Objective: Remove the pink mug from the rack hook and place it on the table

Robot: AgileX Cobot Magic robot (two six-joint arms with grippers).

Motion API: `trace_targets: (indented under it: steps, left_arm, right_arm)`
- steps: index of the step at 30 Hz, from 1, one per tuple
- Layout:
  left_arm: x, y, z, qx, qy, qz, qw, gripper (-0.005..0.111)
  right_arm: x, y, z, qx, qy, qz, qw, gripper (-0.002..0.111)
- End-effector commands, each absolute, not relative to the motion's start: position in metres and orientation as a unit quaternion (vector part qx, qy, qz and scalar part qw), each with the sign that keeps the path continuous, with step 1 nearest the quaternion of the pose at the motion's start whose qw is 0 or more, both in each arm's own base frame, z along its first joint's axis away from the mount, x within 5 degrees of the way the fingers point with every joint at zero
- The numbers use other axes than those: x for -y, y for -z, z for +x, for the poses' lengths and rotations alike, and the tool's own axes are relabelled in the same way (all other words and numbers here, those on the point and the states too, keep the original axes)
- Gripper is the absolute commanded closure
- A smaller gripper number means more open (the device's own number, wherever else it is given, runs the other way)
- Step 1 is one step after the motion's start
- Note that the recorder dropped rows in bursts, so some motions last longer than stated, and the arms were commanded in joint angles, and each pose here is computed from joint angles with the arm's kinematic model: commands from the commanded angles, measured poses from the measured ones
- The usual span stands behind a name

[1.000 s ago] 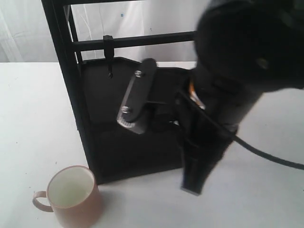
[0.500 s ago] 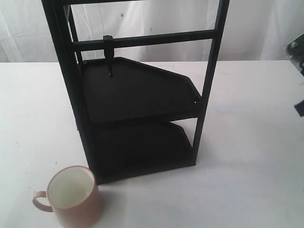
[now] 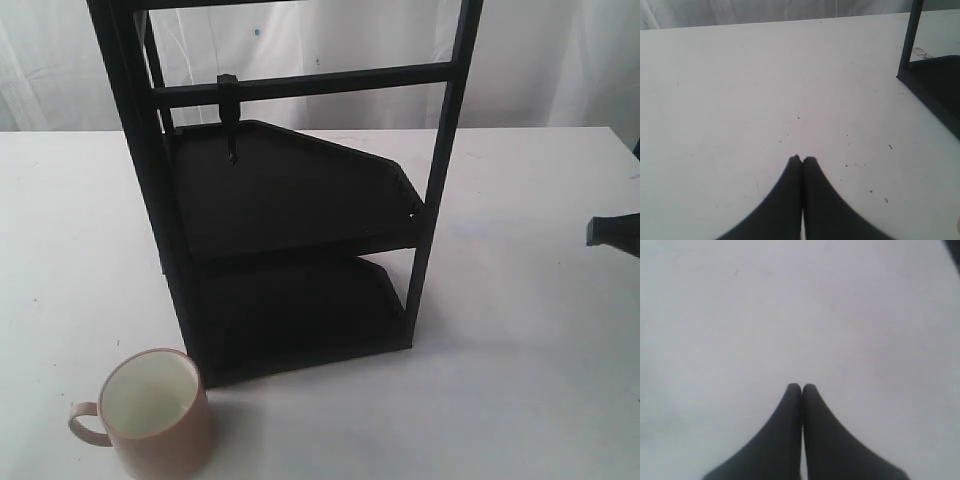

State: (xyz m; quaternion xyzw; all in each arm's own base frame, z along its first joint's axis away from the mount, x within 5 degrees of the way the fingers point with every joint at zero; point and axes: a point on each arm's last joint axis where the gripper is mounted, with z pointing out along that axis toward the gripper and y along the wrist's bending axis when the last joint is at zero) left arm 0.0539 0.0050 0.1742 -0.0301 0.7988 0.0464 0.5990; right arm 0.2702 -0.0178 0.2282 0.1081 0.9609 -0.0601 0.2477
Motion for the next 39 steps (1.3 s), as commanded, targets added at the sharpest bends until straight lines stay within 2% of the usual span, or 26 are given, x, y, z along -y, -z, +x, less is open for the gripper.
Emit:
trace_targets:
  steps: [1, 3, 6, 9, 13, 16, 18, 22, 27, 33, 39]
  left_arm:
    - [-0.004, -0.174, 0.054, -0.798, -0.041, -0.03, 0.601, 0.107]
    - [-0.004, -0.174, 0.054, -0.798, -0.041, -0.03, 0.601, 0.107]
    - [-0.004, -0.174, 0.054, -0.798, -0.041, -0.03, 0.601, 0.107]
    - [-0.004, -0.174, 0.054, -0.798, -0.041, -0.03, 0.601, 0.107]
    - [-0.004, -0.174, 0.054, -0.798, -0.041, -0.03, 0.601, 0.107]
    - [-0.004, -0.174, 0.054, -0.798, -0.041, -0.03, 0.601, 0.107]
    - [-0.004, -0.174, 0.054, -0.798, -0.041, -0.03, 0.601, 0.107]
    - [-0.004, -0.174, 0.054, -0.798, -0.041, -0.03, 0.601, 0.107]
    - [-0.004, -0.174, 0.054, -0.798, -0.041, -0.03, 0.601, 0.107]
    - [-0.004, -0.174, 0.054, -0.798, -0.041, -0.03, 0.601, 0.107]
    - [-0.004, -0.174, 0.054, -0.798, -0.041, -0.03, 0.601, 0.107]
  right_arm:
    - [-0.004, -0.254, 0.256, -0.982, 0.0, -0.054, 0.182, 0.108]
    - [-0.009, -0.272, 0.25, -0.979, -0.016, -0.063, 0.194, 0.108]
    - [-0.009, -0.302, 0.235, -0.964, -0.02, -0.056, 0.257, 0.108]
    - [-0.008, -0.338, 0.208, -0.93, -0.015, -0.053, 0.364, 0.108]
    - [-0.006, -0.371, 0.162, -0.836, 0.004, -0.053, 0.546, 0.108]
    - [-0.004, -0.38, 0.125, -0.735, 0.044, -0.075, 0.672, 0.108]
    - [-0.003, -0.377, 0.102, -0.687, 0.066, -0.083, 0.719, 0.108]
    - [-0.002, -0.353, 0.083, -0.639, 0.08, -0.079, 0.761, 0.108]
    - [0.001, -0.322, 0.093, -0.61, 0.058, -0.038, 0.79, 0.108]
    - [0.0, -0.296, 0.102, -0.679, 0.021, -0.017, 0.733, 0.108]
    - [-0.002, -0.288, 0.102, -0.71, 0.012, -0.026, 0.704, 0.108]
